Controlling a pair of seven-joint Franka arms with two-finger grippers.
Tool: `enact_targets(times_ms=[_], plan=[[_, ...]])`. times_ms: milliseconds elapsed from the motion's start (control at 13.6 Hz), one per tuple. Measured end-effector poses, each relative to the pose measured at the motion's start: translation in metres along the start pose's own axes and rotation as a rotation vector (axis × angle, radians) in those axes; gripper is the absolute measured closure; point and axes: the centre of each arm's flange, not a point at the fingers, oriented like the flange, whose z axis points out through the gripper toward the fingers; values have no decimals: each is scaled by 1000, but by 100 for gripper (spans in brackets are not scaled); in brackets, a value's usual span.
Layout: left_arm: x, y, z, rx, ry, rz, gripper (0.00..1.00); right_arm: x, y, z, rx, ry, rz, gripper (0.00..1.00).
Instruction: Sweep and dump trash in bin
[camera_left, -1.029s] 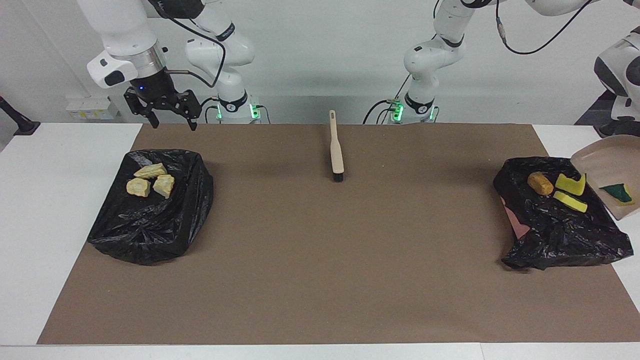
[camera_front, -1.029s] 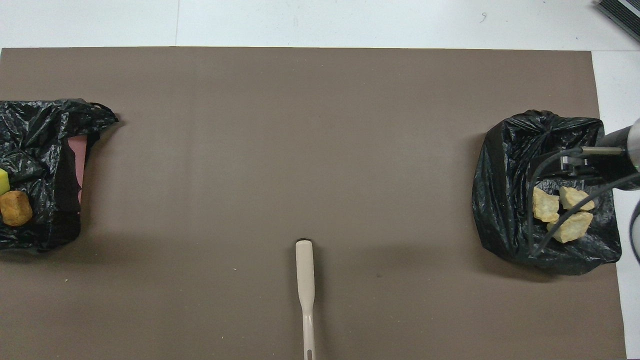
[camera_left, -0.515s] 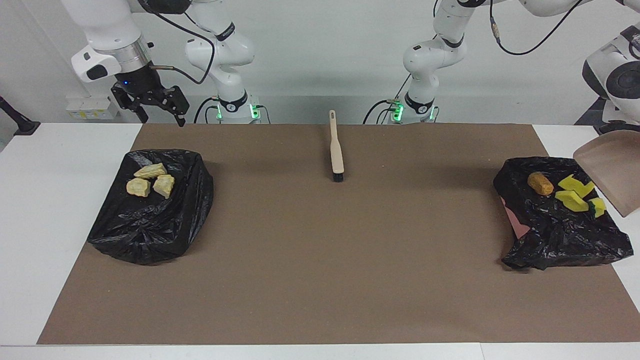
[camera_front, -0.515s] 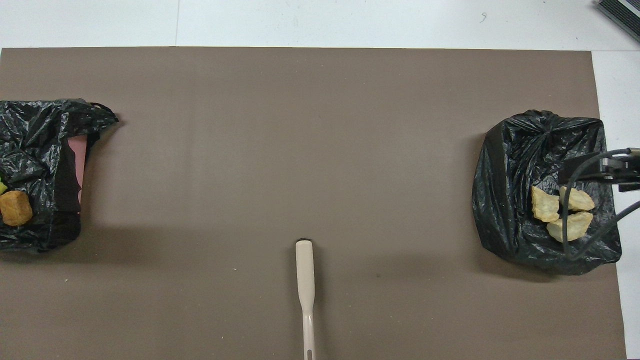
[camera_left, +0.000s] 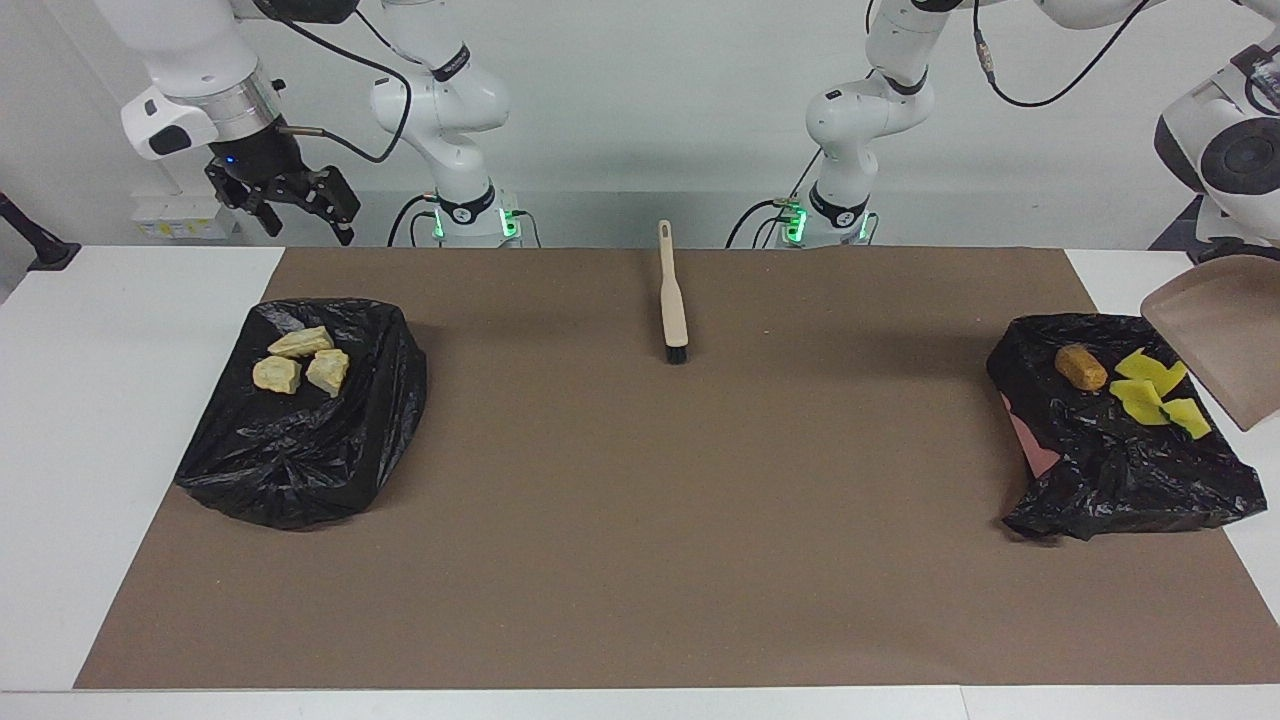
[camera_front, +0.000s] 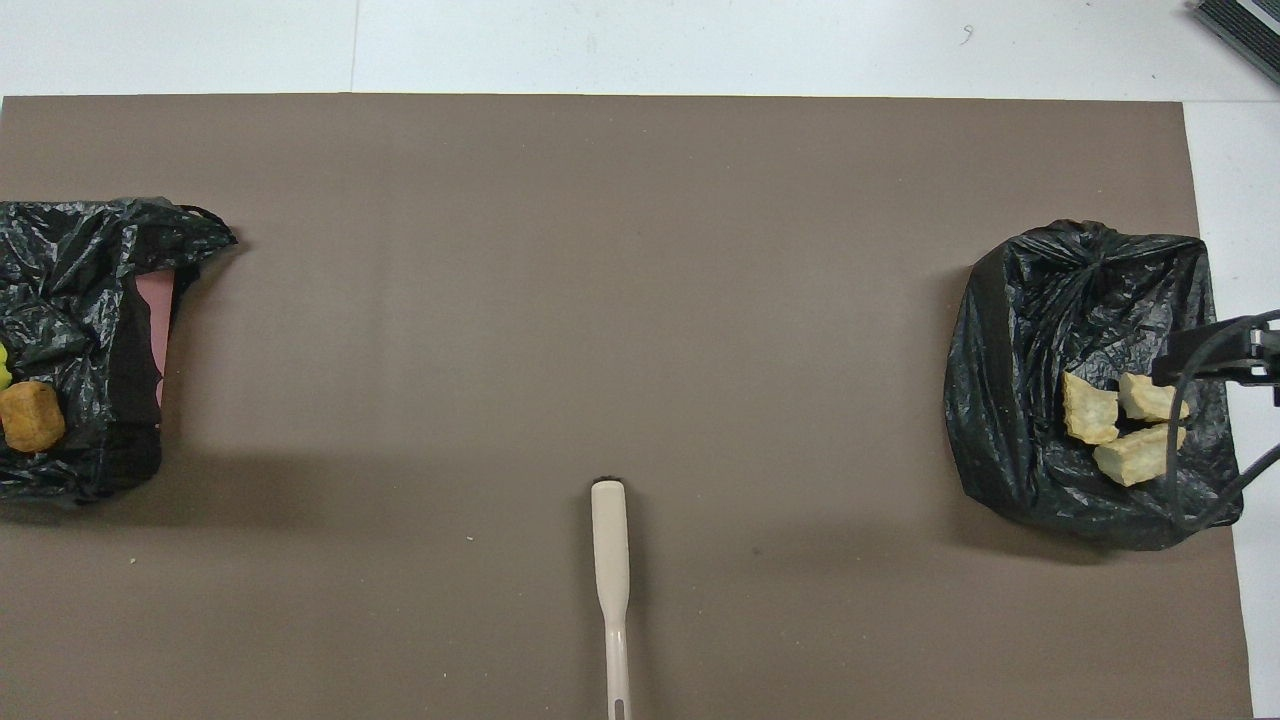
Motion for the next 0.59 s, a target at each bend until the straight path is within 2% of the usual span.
enact_targets(times_ms=[221, 368, 588], plan=[[22, 3, -6, -37, 236, -61, 69, 0, -4, 0, 0, 6, -7, 0], [46, 3, -20, -63, 341, -74, 69, 1, -6, -1, 1, 13, -15, 0], [101, 6, -47, -143, 482, -190, 69, 2, -4, -4, 2, 30, -115, 0]])
